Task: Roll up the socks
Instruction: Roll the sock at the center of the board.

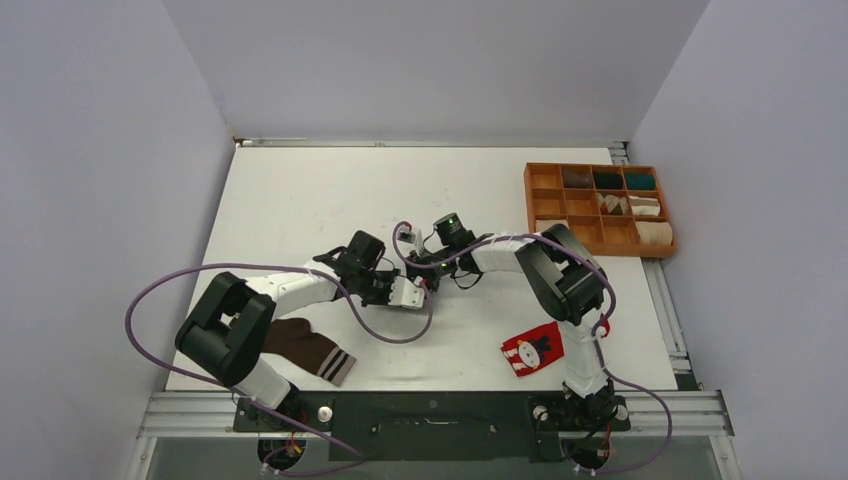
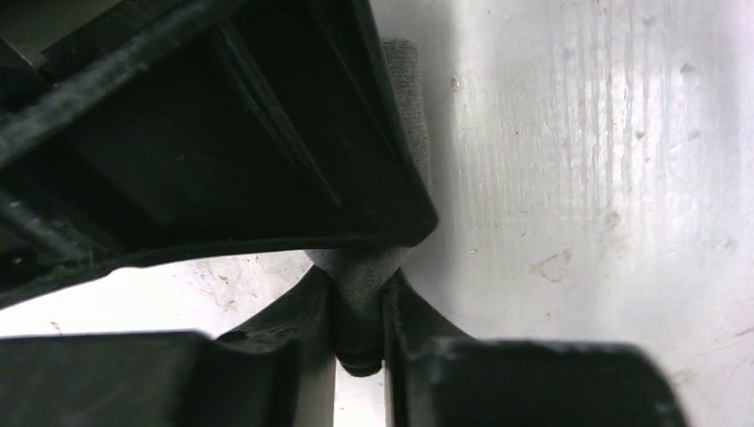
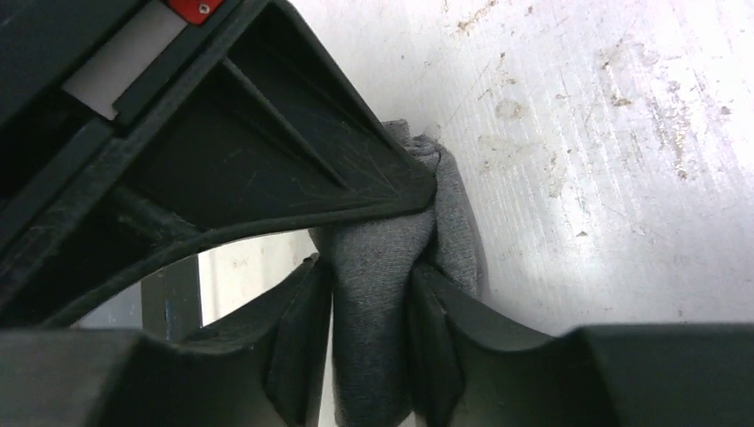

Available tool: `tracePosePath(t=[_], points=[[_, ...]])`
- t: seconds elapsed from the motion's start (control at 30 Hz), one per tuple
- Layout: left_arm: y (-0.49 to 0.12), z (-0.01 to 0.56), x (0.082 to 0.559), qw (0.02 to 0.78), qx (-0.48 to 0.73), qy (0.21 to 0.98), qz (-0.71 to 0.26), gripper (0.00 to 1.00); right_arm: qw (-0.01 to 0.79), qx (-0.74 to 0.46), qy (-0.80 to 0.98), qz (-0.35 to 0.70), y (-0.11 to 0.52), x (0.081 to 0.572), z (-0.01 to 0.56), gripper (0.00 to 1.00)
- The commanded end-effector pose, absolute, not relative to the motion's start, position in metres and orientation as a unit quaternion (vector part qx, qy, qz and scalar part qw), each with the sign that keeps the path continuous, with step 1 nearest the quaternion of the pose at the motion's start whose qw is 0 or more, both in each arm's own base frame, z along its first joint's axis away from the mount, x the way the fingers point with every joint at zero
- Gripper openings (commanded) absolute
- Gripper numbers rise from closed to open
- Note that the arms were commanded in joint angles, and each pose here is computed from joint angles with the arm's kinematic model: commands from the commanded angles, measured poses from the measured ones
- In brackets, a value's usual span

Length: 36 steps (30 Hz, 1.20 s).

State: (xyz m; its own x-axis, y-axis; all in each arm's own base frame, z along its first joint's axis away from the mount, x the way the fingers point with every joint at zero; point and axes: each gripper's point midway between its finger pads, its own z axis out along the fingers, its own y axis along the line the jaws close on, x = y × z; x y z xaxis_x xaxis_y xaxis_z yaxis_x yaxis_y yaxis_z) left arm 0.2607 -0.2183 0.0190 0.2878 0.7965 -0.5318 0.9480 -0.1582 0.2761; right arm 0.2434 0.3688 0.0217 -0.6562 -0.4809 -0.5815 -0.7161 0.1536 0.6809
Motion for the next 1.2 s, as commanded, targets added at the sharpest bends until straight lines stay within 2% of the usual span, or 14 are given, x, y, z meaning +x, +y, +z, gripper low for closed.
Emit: tracePosePath(t=[0.0, 0.2, 0.47, 0.53, 0.6, 0.7, 0.77, 0.93, 1.17], points=[[-0.207, 0.01, 0.264, 0.26, 0.734, 0.618, -0.109, 0.0, 0.106, -0.378, 0.786, 0.477, 0.353, 0.236, -0.003, 0.41], [-0.198, 0.004, 0.247, 0.211, 0.729, 0.636, -0.139, 0.0, 0.251, -0.378, 0.749, 0.482, 0.341, 0.269, 0.058, 0.68], [-0.2, 0.001, 0.227, 0.139, 0.678, 0.685, -0.227, 0.0, 0.388, -0.361, 0.738, 0.417, 0.295, 0.276, 0.095, 0.82], [-0.202, 0.002, 0.222, 0.124, 0.66, 0.697, -0.253, 0.0, 0.424, -0.383, 0.721, 0.392, 0.288, 0.263, 0.096, 0.9], [-0.201, 0.002, 0.217, 0.101, 0.637, 0.711, -0.28, 0.0, 0.495, -0.429, 0.676, 0.337, 0.284, 0.255, 0.106, 0.95], [-0.199, 0.003, 0.218, 0.075, 0.612, 0.725, -0.305, 0.0, 0.562, -0.513, 0.595, 0.258, 0.292, 0.235, 0.109, 1.0], [-0.198, 0.004, 0.218, 0.055, 0.597, 0.731, -0.326, 0.0, 0.574, -0.557, 0.558, 0.223, 0.305, 0.229, 0.105, 0.95], [-0.197, 0.003, 0.222, 0.028, 0.575, 0.738, -0.351, 0.0, 0.537, -0.624, 0.534, 0.191, 0.346, 0.241, 0.08, 0.97], [-0.198, 0.003, 0.221, 0.019, 0.576, 0.736, -0.355, 0.0, 0.507, -0.653, 0.533, 0.179, 0.379, 0.264, 0.06, 0.98]])
